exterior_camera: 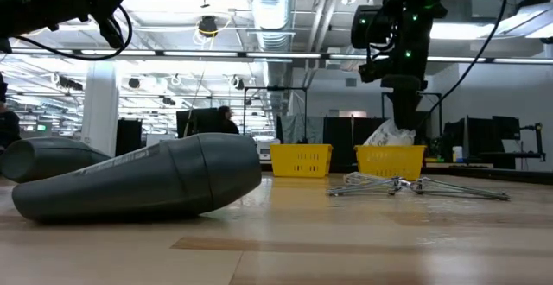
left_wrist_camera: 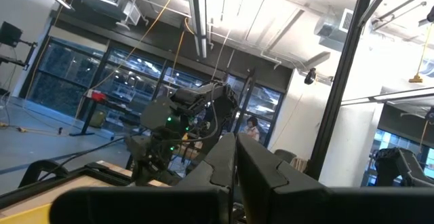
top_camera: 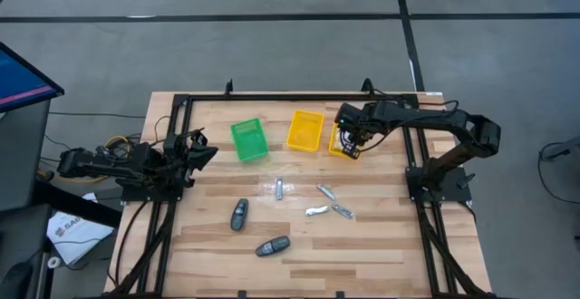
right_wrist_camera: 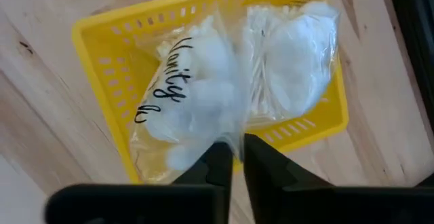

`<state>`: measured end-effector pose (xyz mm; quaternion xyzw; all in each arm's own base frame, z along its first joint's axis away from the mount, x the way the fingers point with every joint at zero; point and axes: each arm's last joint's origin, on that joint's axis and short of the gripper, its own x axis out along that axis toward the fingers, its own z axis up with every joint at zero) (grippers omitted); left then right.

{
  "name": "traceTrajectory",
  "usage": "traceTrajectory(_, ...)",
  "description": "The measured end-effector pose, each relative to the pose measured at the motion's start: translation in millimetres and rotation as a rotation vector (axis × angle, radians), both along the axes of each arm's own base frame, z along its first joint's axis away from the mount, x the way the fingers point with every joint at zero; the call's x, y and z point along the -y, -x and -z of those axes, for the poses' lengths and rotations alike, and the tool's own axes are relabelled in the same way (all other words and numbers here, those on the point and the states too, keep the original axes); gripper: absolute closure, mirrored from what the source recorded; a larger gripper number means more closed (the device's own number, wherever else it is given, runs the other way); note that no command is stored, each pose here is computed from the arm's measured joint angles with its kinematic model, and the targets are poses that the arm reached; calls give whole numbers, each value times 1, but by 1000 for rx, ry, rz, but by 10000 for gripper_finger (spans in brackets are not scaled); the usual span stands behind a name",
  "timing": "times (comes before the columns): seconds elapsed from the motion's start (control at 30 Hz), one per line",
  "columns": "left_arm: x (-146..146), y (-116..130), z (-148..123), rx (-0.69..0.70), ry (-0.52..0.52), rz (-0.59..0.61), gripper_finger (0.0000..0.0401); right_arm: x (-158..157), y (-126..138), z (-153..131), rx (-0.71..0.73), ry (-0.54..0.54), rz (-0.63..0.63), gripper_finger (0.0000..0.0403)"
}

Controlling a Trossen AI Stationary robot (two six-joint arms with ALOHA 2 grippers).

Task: Pick & Place Travel size toiletries
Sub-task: Put the white cotton pack into the right yellow bin, then put the silver nail cutter into the left yellow bin

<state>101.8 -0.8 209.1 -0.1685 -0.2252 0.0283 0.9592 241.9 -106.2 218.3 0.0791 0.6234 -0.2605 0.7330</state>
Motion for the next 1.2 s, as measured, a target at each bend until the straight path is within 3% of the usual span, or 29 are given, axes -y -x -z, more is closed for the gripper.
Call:
traceTrajectory(0.23,0,0,0,3,3,1,393,-1,0,-8,-8,-39,8,242)
traceTrajectory(0.37,0,0,-1,8,9,-8,393,2,-7,-32,37,-21,4,169)
traceTrajectory(0.47,-2,1,-1,16,76,-26,385,2,-12,-61,76,-5,-3,146)
traceTrajectory(0.57,-2,-1,-5,13,103,-15,367,-6,-12,-103,161,26,-42,147)
traceTrajectory(0.7,0,-8,-18,-6,108,20,340,-29,-2,-164,390,75,-96,162)
traceTrajectory(0.87,1,-31,-40,-138,104,21,323,-69,41,-226,751,111,-165,190)
traceTrajectory(1.07,6,-77,-58,-472,37,57,323,-105,105,-253,1036,56,-250,235)
traceTrajectory(1.2,10,-109,-65,-645,-26,117,323,-118,129,-254,1155,1,-341,271)
